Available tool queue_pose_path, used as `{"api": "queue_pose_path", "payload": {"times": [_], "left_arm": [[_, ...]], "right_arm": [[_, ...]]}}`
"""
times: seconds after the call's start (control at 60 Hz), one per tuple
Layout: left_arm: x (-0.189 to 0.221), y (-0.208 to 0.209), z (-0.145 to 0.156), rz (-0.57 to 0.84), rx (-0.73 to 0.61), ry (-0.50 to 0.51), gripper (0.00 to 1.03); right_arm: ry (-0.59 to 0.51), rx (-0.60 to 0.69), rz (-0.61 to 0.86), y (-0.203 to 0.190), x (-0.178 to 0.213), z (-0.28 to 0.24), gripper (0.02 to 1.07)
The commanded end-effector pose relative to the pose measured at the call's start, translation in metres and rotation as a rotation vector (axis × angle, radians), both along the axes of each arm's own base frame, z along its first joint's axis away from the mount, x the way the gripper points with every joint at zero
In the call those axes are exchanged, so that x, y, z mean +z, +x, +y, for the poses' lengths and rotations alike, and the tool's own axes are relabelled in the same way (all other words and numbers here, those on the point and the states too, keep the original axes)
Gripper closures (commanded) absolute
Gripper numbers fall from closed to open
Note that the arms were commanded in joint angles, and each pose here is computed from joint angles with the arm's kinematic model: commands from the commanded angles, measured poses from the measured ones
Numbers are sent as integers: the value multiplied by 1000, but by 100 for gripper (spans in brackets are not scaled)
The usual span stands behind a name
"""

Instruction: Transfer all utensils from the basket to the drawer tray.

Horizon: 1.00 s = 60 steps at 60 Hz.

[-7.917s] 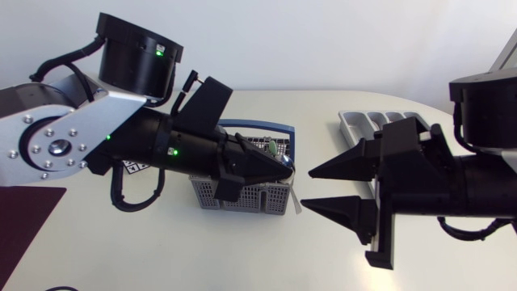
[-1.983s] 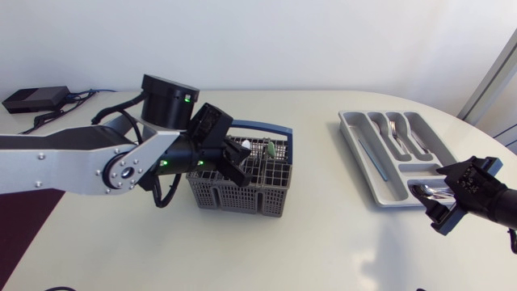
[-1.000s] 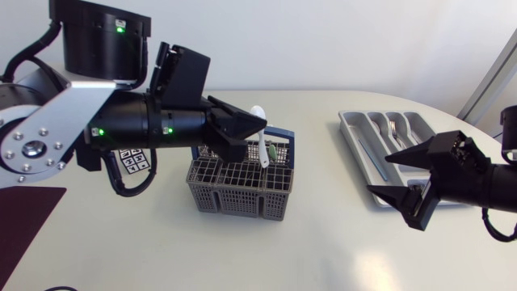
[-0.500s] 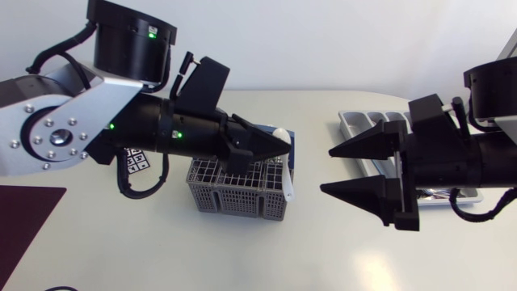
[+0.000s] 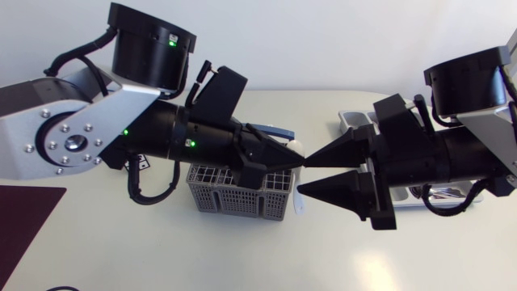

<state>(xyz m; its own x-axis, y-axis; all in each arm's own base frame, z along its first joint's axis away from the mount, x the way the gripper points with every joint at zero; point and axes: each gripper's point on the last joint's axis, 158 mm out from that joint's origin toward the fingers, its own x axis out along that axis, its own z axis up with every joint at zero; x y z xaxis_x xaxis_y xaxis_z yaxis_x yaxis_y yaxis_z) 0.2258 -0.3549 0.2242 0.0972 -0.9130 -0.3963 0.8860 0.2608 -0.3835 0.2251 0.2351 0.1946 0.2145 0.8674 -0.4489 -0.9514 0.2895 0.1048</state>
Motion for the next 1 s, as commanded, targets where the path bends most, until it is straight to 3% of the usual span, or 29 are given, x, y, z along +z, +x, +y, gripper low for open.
{"api": "queue_pose_path", "payload": {"times": [0.0, 0.167, 0.417, 0.5, 0.633, 0.8, 0.983], "left_arm": [[7, -2, -9, 16, -21, -19, 100], [8, -1, -10, 14, -23, -21, 100], [9, -1, -11, 14, -22, -22, 100], [10, 0, -11, 11, -21, -24, 99], [15, 4, -10, 3, -13, -31, 86], [25, 11, -11, -15, -2, -46, 54], [43, 28, -5, -42, 55, -76, 35]], "right_arm": [[18, 3, 18, 1, 4, 6, 56], [21, 15, 24, -2, 3, 10, 67], [17, 19, 31, -4, -1, 11, 94], [15, 25, 36, -6, -3, 12, 97], [9, 28, 48, -7, -6, 12, 101], [-6, 24, 68, -8, -14, 11, 101], [-32, 9, 80, -8, -23, 7, 101]]}}
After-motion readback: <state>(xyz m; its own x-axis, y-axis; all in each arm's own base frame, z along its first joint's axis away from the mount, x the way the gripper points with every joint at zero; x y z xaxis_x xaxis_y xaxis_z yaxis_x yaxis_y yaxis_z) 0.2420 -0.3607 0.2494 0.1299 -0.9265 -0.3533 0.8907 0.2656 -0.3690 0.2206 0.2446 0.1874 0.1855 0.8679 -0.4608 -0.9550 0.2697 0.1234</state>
